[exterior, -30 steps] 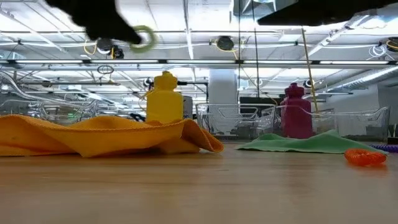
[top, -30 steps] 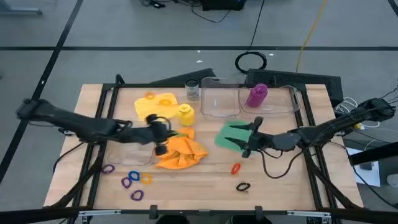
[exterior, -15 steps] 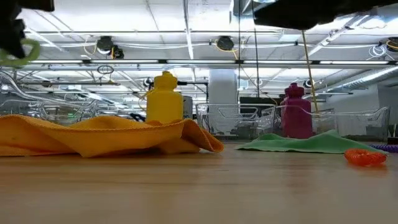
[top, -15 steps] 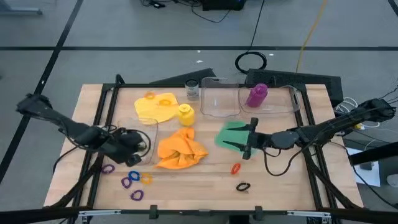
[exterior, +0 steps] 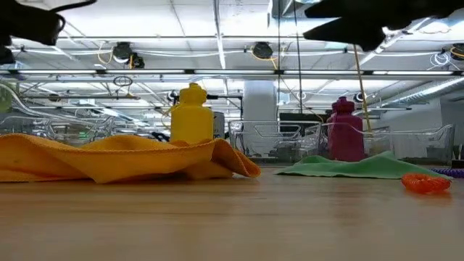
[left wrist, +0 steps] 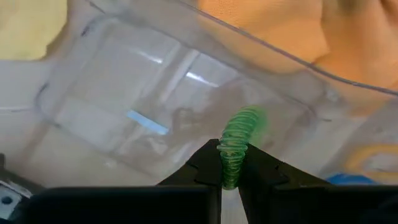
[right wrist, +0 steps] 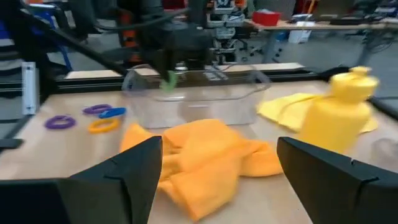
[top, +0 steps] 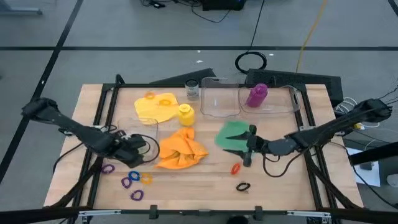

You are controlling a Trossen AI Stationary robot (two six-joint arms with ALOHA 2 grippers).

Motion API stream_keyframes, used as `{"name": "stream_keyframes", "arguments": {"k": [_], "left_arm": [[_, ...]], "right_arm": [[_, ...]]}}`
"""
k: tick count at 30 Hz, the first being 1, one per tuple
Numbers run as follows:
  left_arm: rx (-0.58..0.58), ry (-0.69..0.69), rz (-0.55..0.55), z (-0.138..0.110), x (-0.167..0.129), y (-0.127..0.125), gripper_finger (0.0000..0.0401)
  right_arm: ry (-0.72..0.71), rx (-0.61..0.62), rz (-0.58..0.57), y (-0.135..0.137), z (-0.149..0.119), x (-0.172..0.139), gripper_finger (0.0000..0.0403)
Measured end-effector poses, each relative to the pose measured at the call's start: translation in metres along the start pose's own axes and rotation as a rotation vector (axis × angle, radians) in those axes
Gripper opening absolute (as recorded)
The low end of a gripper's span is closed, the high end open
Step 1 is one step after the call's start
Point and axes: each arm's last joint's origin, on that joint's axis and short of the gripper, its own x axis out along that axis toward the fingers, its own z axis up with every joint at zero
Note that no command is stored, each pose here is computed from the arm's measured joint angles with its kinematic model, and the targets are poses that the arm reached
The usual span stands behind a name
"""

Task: Pick & Place Sports Items
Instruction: Put the green spring keychain into the bottom transparent bin

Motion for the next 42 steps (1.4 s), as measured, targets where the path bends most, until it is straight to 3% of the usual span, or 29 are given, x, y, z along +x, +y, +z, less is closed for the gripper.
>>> {"name": "stream_keyframes", "arguments": {"k": [19,42], "left_arm": [[0.028,0.098,0.113,0.028,0.03,0.003,0.0015],[0.031,0.174,0.098,0.049,0.054,0.004,0.0017]], "right_arm": [[-0.036,0.162,0.129,0.053,-0.046,0.02,0.0238],[-0.05,0.168,0.091,0.07,-0.052,0.003,0.0238]]}}
